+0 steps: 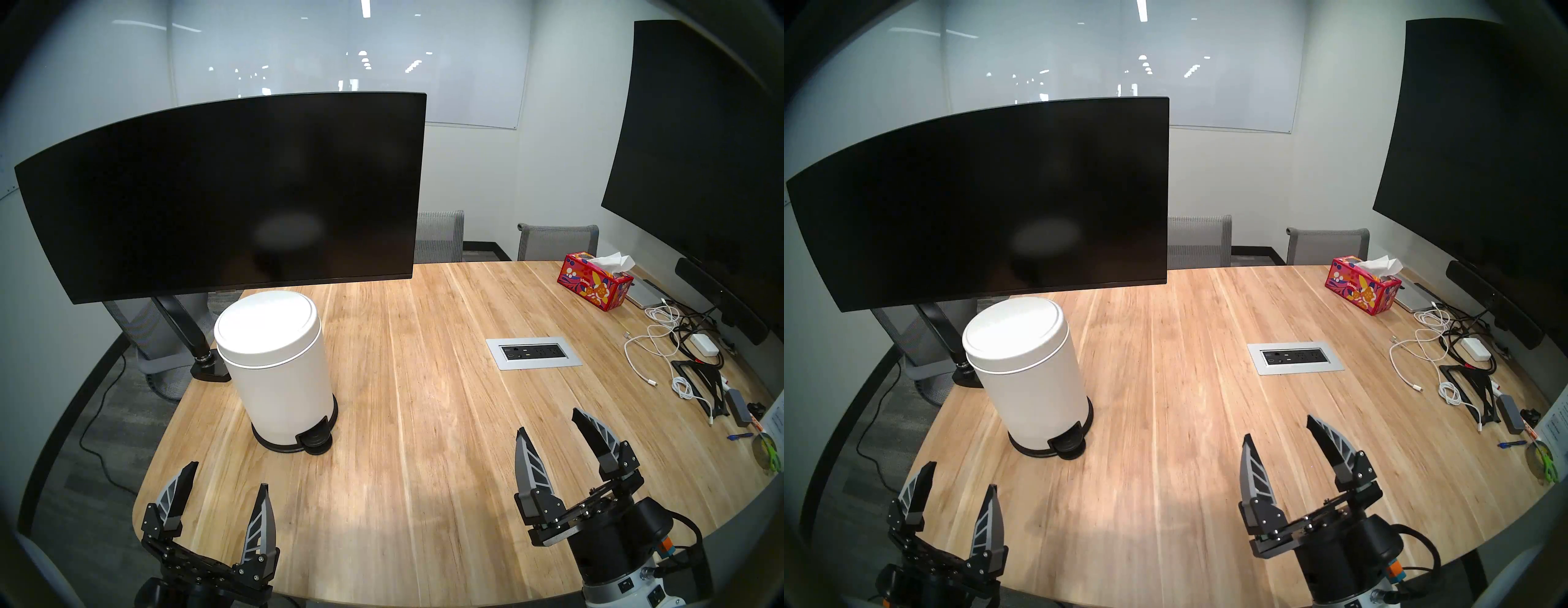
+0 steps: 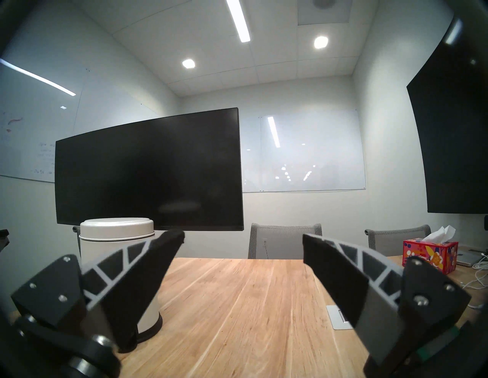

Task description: Peel the sticky note off the monitor, open the trash can lid and drop the sticker into the trash can

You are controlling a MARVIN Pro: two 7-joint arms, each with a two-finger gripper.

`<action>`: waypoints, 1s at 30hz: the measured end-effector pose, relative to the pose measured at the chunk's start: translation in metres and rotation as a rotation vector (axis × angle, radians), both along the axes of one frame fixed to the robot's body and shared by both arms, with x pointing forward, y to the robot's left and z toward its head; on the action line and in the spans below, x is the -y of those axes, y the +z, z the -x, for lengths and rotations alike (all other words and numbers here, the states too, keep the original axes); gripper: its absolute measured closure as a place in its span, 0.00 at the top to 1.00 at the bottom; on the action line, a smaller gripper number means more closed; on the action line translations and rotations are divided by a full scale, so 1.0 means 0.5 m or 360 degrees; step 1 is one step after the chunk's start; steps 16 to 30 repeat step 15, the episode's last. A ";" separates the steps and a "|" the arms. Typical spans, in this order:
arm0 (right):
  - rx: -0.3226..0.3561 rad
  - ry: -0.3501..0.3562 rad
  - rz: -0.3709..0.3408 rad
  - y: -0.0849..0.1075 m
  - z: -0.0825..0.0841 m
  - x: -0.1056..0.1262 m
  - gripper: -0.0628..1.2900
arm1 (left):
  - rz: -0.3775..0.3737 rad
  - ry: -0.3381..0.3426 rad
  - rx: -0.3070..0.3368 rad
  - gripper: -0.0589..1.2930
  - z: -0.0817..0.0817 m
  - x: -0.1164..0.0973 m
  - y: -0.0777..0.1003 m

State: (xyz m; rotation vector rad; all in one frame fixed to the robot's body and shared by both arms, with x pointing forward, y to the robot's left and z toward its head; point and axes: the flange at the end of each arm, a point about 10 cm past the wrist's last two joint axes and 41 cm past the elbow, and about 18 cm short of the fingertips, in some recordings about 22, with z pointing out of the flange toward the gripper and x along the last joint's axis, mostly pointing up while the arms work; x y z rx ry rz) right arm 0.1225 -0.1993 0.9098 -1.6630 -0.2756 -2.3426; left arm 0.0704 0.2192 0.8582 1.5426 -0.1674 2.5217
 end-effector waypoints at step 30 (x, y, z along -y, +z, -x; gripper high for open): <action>0.0003 -0.0018 -0.0005 -0.001 0.002 -0.001 0.95 | 0.0008 -0.0001 0.0038 0.97 0.002 0.000 0.000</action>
